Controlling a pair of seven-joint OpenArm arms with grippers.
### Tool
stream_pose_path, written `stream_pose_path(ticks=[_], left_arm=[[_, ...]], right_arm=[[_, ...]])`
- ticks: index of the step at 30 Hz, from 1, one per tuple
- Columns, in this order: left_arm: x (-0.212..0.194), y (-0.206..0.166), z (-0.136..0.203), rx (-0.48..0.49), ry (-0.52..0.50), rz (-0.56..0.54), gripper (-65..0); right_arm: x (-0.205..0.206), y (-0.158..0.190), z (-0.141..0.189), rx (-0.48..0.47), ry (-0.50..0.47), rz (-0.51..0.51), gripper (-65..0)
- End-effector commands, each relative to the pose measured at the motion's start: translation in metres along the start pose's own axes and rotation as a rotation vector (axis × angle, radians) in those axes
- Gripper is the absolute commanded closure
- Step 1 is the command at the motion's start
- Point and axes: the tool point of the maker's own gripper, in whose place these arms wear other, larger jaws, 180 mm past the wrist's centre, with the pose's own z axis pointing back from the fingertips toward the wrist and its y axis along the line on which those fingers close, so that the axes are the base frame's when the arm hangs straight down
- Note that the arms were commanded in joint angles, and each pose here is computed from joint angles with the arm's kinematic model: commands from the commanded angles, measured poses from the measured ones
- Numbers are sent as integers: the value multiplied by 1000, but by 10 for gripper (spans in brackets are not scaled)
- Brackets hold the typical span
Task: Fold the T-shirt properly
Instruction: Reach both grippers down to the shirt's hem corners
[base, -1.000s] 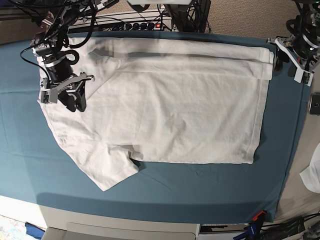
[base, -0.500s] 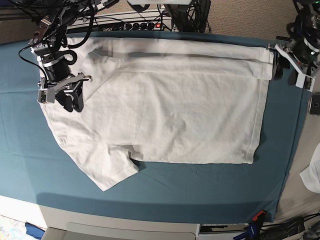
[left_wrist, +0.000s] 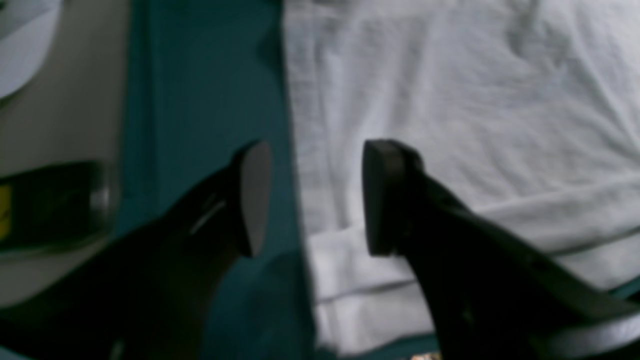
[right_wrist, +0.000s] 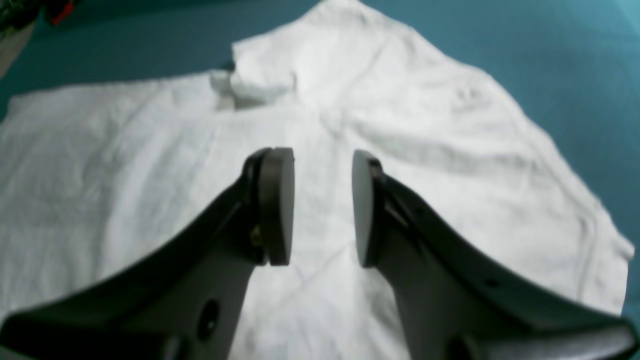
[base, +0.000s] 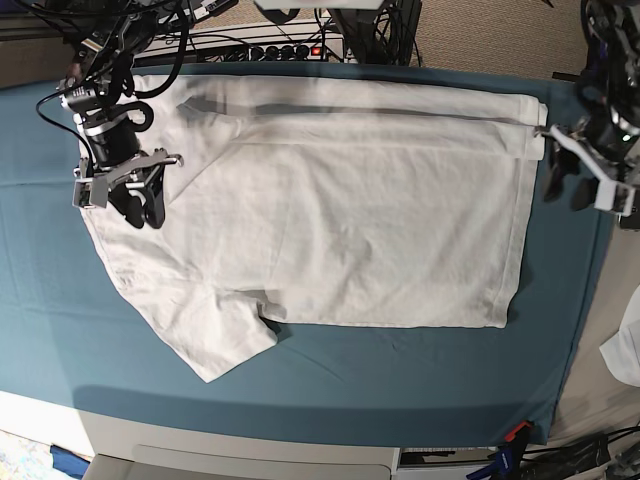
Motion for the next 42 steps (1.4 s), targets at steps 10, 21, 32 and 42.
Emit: stream_pose_path(ticks=[10,21,32,42], left_arm=[[-13,-17,-107,-95,117,-8,-307],[35,33,-181,-91,114,202,-307],[54,67,-216,-61,143,400,-307],[43,101,-216,-17,159,554,-307]], right_arm=[[66,-39,-17,-137,-109,169,-201],[1,-86,-76,-159,40,-83,-201],[15,-78,-135,-52,123,29,-201],[19,-77,-162,-22,153,18,-201]])
